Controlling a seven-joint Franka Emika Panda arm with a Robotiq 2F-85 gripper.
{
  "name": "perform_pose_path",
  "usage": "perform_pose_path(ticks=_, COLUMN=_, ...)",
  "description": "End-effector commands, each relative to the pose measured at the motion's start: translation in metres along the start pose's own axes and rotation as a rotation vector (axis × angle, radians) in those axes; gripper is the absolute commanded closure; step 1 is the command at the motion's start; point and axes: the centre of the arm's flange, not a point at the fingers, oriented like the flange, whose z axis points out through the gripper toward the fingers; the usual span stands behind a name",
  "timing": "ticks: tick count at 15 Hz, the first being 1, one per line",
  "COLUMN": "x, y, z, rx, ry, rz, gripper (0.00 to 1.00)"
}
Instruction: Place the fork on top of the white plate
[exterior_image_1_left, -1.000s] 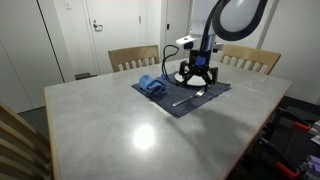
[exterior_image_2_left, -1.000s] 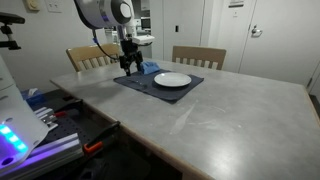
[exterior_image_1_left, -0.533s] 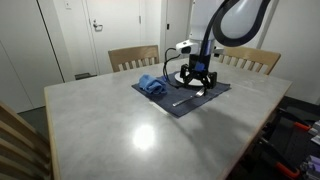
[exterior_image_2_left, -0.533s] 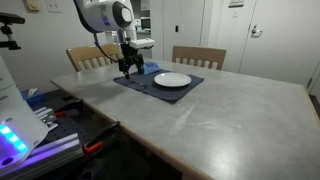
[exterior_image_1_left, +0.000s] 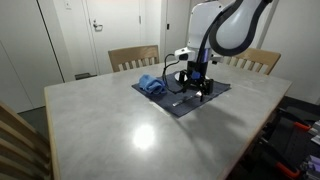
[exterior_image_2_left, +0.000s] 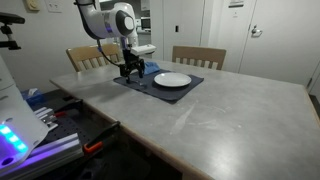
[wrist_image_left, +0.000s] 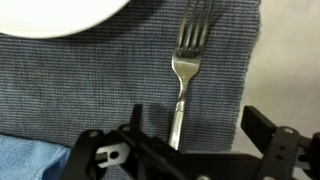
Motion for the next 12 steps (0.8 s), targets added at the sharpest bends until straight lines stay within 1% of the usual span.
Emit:
perform_pose_path(ticks=1, x=-0.0040, y=0.0061, z=0.0160, rx=-0.010, ry=0.012, rz=0.044, gripper=0.06)
perform_pose_path(ticks=3, x=-0.0053, y=0.0052, z=0.0193, rx=-0.006, ry=0.011, rz=0.060, gripper=0.10)
perform_pose_path(ticks=5, x=-0.0059, y=0.0051, z=0.0215, rx=-0.004, ry=0.011, rz=0.072, gripper=0.11)
perform_pose_path(ticks=6, x=-0.0058, y=0.0048, z=0.0222, rx=-0.003, ry=0.013, rz=0.078, gripper=0.19)
perform_pose_path(ticks=7, x=-0.0059, y=0.0051, z=0.0217, rx=-0.004, ry=0.012, rz=0.081, gripper=0.25)
perform_pose_path(ticks=8, x=-0.0058, y=0.0069, z=0.0194, rx=-0.011, ry=0.014, rz=0.085, gripper=0.36)
perform_pose_path(ticks=9, x=-0.0058, y=0.0080, z=0.0184, rx=-0.014, ry=0.015, rz=0.086, gripper=0.34)
perform_pose_path(ticks=10, x=-0.0061, y=0.0088, z=0.0171, rx=-0.016, ry=0.015, rz=0.086, gripper=0.35)
perform_pose_path(ticks=11, x=-0.0066, y=0.0083, z=0.0169, rx=-0.015, ry=0.016, rz=0.084, gripper=0.33)
perform_pose_path(ticks=12, x=-0.0069, y=0.0082, z=0.0159, rx=-0.012, ry=0.023, rz=0.069, gripper=0.16)
